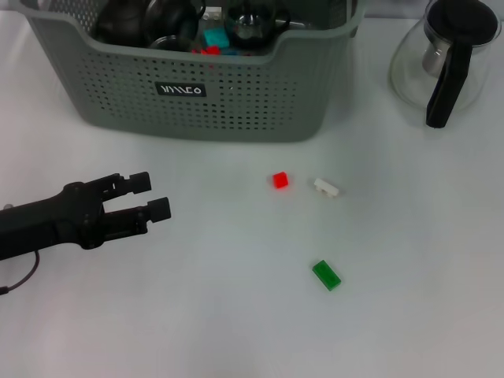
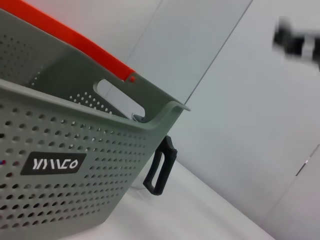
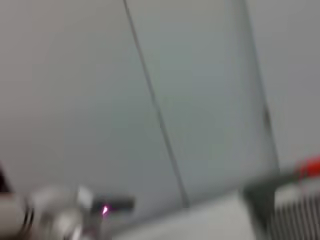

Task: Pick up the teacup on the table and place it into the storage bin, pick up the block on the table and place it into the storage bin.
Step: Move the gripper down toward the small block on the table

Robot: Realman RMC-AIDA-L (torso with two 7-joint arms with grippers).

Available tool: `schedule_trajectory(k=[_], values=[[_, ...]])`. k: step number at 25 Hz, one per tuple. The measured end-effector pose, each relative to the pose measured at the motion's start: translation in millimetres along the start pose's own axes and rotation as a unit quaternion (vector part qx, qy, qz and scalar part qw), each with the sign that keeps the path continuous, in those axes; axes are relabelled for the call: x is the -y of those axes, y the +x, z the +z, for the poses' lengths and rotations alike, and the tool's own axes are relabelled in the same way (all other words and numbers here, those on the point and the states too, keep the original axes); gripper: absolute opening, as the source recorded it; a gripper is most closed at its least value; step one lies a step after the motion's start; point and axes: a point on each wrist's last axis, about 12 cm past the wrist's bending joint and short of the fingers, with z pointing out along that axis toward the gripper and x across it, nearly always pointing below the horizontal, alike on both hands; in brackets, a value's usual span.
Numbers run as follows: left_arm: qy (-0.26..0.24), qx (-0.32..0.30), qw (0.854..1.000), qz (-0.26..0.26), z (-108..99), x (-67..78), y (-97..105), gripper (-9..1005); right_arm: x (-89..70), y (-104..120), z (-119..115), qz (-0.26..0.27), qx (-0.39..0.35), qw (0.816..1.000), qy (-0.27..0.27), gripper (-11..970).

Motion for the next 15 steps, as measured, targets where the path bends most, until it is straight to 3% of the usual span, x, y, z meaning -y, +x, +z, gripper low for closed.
schedule_trajectory(k=[7,15], values=[[0.001,0.000,1.000,-0.001,1,-0.2,-1,808,-5.7,32,-42,0.050,-0.158,0.986,0.022,743],[0.003,0.001,1.000,-0.002,1,0.6,0,807,-2.8,31,-39,0.080,-0.294,0.950,0.076,731]])
